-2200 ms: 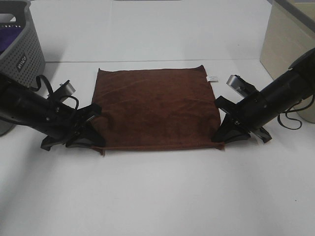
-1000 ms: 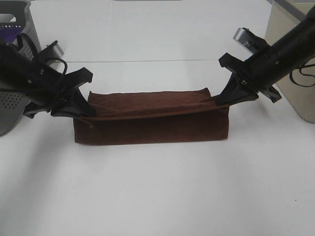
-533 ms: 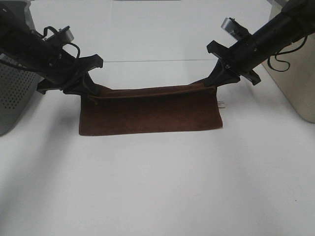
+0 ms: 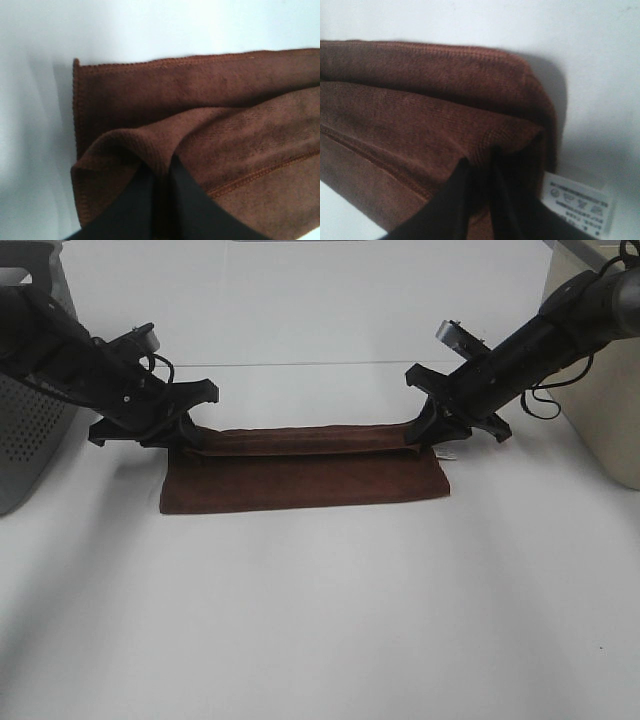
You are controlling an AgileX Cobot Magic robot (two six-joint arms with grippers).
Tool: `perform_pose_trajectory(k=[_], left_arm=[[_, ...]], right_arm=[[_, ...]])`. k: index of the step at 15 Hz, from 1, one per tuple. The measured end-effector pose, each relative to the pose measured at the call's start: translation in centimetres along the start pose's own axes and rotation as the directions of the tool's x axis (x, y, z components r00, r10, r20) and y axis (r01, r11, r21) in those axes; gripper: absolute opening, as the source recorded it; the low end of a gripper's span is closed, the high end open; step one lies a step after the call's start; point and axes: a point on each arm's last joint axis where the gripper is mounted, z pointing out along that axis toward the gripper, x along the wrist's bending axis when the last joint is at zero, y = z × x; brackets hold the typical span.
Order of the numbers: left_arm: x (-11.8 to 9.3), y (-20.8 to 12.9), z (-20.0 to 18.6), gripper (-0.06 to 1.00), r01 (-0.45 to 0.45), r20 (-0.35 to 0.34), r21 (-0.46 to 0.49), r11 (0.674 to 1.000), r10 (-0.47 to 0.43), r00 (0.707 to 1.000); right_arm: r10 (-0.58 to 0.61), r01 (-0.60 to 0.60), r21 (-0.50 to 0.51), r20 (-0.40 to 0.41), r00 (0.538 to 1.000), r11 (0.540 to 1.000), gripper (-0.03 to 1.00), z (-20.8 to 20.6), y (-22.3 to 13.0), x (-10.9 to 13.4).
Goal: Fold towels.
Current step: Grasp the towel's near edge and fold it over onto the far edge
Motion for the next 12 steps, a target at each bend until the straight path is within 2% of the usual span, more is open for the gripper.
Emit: perform_pose_trajectory(k=[1, 2, 3, 4, 5, 6, 7, 8, 12], left_arm=[[0.1, 0.0, 0.2, 0.09, -0.001, -0.007, -0.005, 1.0, 0.001, 1.0], [0.1, 0.0, 0.2, 0.09, -0.001, -0.007, -0.005, 1.0, 0.001, 1.0], [0.4, 0.0, 0.2, 0.24, -0.006, -0.014, -0.004, 1.0, 0.006, 1.0], [0.4, 0.0, 0.2, 0.4, -0.008, -0.013, 0.0, 1.0, 0.008, 1.0], [0.4, -0.1, 0.2, 0.55, -0.008, -0.011, 0.006, 1.0, 0.008, 1.0], [0.2, -0.1, 0.0, 0.69, -0.011, -0.006, 0.013, 1.0, 0.011, 1.0], [0.1, -0.1, -0.2, 0.8, -0.018, -0.001, 0.025, 1.0, 0.018, 1.0], [-0.1, -0.2, -0.5, 0.84, -0.029, 0.004, 0.035, 0.999, 0.029, 1.0], [-0.5, 0.2, -2.0, 0.86, -0.101, -0.021, 0.039, 0.994, 0.102, 0.995]], right_arm=[[-0.005, 0.005, -0.009, 0.013, 1.0, 1.0, 0.21, 0.0, 0.1, -0.2], [-0.005, 0.005, -0.009, 0.013, 1.0, 1.0, 0.21, 0.0, 0.1, -0.2], [-0.006, 0.006, -0.009, 0.017, 1.0, 1.0, 0.44, -0.1, 0.1, -0.3], [-0.001, 0.001, -0.005, 0.009, 1.0, 1.0, 0.58, -0.1, 0.1, -0.3], [0.001, -0.001, 0.001, -0.005, 1.0, 1.0, 0.7, -0.3, 0.0, 0.0], [0.0, 0.0, 0.003, -0.013, 1.0, 1.0, 0.77, -0.4, 0.1, 0.1], [0.0, 0.0, 0.008, -0.018, 1.0, 1.0, 0.8, -0.4, 0.1, 0.2], [-0.004, 0.005, 0.019, -0.02, 1.0, 1.0, 0.81, -0.7, 0.0, 0.4], [-0.026, 0.024, 0.038, 0.056, 0.998, 0.999, 0.83, -3.5, -0.2, 1.4]])
